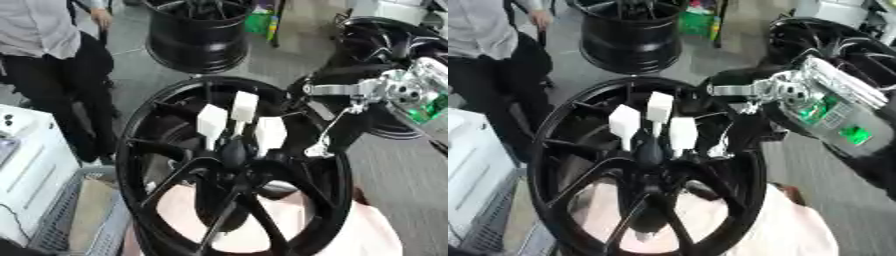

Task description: Pull the pin out of the wheel hub.

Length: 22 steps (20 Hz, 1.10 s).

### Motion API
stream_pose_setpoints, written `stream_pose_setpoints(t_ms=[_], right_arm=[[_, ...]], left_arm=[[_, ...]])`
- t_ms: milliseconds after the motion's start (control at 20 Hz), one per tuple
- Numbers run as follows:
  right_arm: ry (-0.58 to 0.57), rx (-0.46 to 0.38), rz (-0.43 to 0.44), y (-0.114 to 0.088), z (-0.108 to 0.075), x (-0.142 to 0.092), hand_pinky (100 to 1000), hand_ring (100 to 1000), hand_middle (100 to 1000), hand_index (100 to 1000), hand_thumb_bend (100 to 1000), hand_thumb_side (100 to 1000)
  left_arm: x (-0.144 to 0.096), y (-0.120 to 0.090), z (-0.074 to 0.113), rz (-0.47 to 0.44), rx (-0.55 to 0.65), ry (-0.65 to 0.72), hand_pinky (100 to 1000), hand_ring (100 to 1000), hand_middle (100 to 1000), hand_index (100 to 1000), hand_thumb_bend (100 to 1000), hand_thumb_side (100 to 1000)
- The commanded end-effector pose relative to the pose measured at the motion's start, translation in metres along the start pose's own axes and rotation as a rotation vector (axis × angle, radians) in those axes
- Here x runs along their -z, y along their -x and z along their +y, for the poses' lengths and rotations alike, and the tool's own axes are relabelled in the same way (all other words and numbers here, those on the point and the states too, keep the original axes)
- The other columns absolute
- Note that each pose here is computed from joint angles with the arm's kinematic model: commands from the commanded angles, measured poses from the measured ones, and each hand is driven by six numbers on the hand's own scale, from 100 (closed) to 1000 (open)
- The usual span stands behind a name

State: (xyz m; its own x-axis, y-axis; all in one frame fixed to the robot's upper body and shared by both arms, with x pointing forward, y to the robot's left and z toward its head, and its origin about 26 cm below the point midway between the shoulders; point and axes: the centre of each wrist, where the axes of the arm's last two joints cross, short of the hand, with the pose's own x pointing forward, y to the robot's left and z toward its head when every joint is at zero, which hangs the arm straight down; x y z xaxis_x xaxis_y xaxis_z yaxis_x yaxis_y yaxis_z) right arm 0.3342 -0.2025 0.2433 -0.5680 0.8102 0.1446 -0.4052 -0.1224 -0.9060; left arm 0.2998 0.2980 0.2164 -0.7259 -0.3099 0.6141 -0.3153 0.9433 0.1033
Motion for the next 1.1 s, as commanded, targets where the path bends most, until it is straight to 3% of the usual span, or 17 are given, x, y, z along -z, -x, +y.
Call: stream_pose_setpoints(t_ms=[50, 450, 1100], right_arm=[[0.040, -0.017, 0.037, 0.009, -0.008, -0.002, 877, 883, 840, 891, 443, 282], [0.038, 0.015, 0.049, 0.024, -0.002, 0.014, 876, 882, 837, 887, 424, 307], [0.028, 0.066, 0.039, 0.027, 0.002, 0.026, 867, 870, 801, 868, 402, 331]], left_arm=[[0.007, -0.007, 0.004, -0.036, 0.011, -0.016, 801, 883, 628, 839, 199, 591], [0.008, -0.008, 0.005, -0.041, 0.014, -0.022, 802, 883, 627, 839, 195, 597], [0.009, -0.008, 0.005, -0.042, 0.012, -0.034, 802, 884, 626, 839, 192, 605]])
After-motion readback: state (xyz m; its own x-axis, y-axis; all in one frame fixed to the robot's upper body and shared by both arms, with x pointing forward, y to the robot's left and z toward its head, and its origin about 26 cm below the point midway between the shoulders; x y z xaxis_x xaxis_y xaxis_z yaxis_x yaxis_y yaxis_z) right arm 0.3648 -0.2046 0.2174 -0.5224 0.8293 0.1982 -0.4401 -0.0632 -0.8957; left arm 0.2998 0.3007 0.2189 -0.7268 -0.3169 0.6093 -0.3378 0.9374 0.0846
